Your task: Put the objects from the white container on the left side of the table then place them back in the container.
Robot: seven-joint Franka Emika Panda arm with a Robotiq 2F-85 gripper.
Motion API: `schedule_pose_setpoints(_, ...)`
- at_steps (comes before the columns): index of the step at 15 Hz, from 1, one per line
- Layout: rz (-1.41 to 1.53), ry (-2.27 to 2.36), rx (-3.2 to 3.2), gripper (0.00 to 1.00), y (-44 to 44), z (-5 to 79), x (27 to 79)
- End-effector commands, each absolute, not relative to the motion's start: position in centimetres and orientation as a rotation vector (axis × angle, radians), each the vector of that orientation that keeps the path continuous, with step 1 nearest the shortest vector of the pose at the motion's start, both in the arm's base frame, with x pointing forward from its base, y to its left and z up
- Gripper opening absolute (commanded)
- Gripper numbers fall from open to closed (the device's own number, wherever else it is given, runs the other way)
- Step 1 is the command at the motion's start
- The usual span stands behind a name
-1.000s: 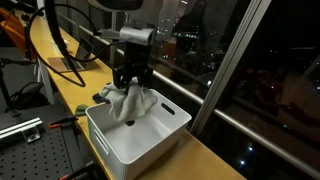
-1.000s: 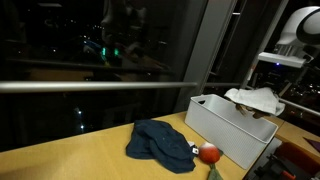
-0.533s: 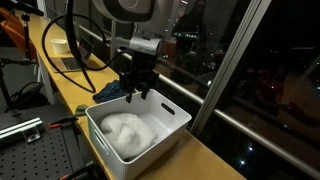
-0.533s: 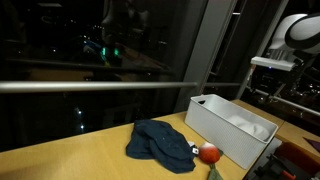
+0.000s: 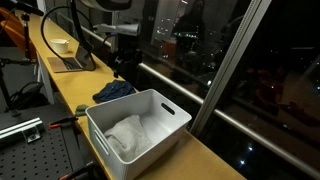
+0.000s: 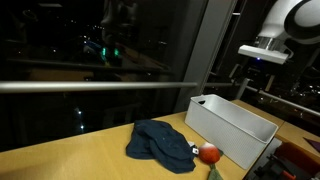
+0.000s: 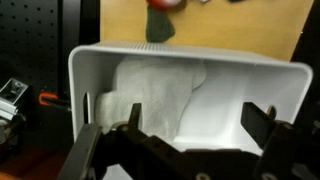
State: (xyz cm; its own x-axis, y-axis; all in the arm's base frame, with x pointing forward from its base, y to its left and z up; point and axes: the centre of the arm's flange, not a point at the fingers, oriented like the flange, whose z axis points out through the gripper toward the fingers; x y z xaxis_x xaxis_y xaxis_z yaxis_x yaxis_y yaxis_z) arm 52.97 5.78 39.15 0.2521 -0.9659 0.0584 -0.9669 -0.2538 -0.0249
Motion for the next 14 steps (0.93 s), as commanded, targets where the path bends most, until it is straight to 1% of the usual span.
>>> schedule_pose_setpoints(1, 0.103, -1.801, 2.613, 1.00, 15.9, 37.8, 55.1)
schedule_pose_setpoints(5, 0.027, -1.639, 2.685, 1.00, 23.0, 33.9, 55.6)
schedule_pose_setpoints(14, -0.197, -1.502, 2.589, 1.00, 24.0, 21.2, 57.2)
